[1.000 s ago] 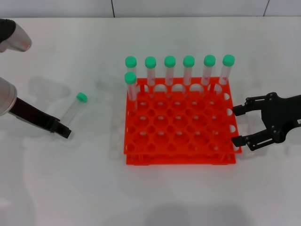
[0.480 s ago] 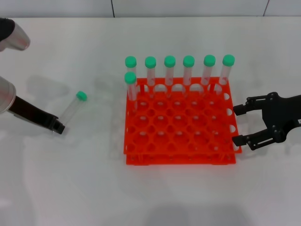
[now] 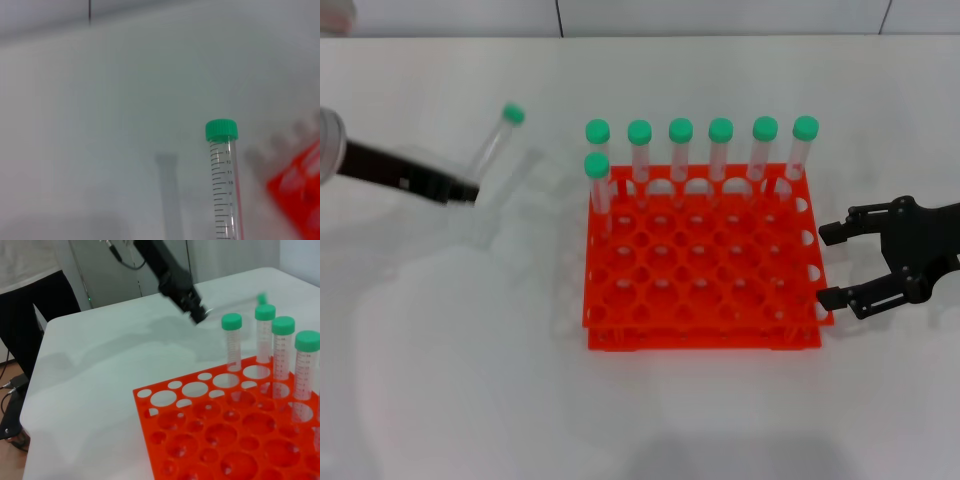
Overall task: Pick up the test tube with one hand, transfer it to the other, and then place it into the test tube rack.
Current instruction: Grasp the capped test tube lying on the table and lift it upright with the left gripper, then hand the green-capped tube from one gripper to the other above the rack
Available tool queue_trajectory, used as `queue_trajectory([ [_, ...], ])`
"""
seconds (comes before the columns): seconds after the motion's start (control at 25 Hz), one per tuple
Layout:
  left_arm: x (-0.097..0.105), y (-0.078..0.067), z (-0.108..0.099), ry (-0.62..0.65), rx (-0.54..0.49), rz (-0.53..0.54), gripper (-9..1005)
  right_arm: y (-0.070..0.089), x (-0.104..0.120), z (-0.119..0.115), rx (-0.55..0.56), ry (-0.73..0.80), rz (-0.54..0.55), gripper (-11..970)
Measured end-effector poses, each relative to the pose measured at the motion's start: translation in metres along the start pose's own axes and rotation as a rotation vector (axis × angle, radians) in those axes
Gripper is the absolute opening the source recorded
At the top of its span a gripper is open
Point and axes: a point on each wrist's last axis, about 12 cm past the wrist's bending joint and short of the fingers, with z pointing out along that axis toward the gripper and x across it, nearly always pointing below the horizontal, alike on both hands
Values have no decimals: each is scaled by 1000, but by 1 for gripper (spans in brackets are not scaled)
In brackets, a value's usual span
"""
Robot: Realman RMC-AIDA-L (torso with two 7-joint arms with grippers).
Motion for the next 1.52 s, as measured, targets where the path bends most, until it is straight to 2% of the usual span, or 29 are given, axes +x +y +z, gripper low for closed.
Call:
queue_trajectory([
  [0.12,-2,-2,-6,-125,15,44,200,0,0,1,-1,-1,1,868],
  [0.36,-4,-10,-11,-437,120,177,207,3,4,2,-2,-4,6,869],
  [0.6,-6,-20,-5,-544,246,269,213,5,5,3,-1,-8,5,869],
  [0.84,-20,-29,3,-544,451,354,220,6,5,5,-5,-13,-6,869],
  [0.96,-28,-29,9,-517,510,378,223,7,5,5,-7,-14,-10,868],
  [1.2,-30,-28,18,-429,501,420,230,7,3,8,-11,-24,-17,868],
  [1.52,-32,-35,33,-339,477,475,238,7,2,8,-5,-31,-20,869],
])
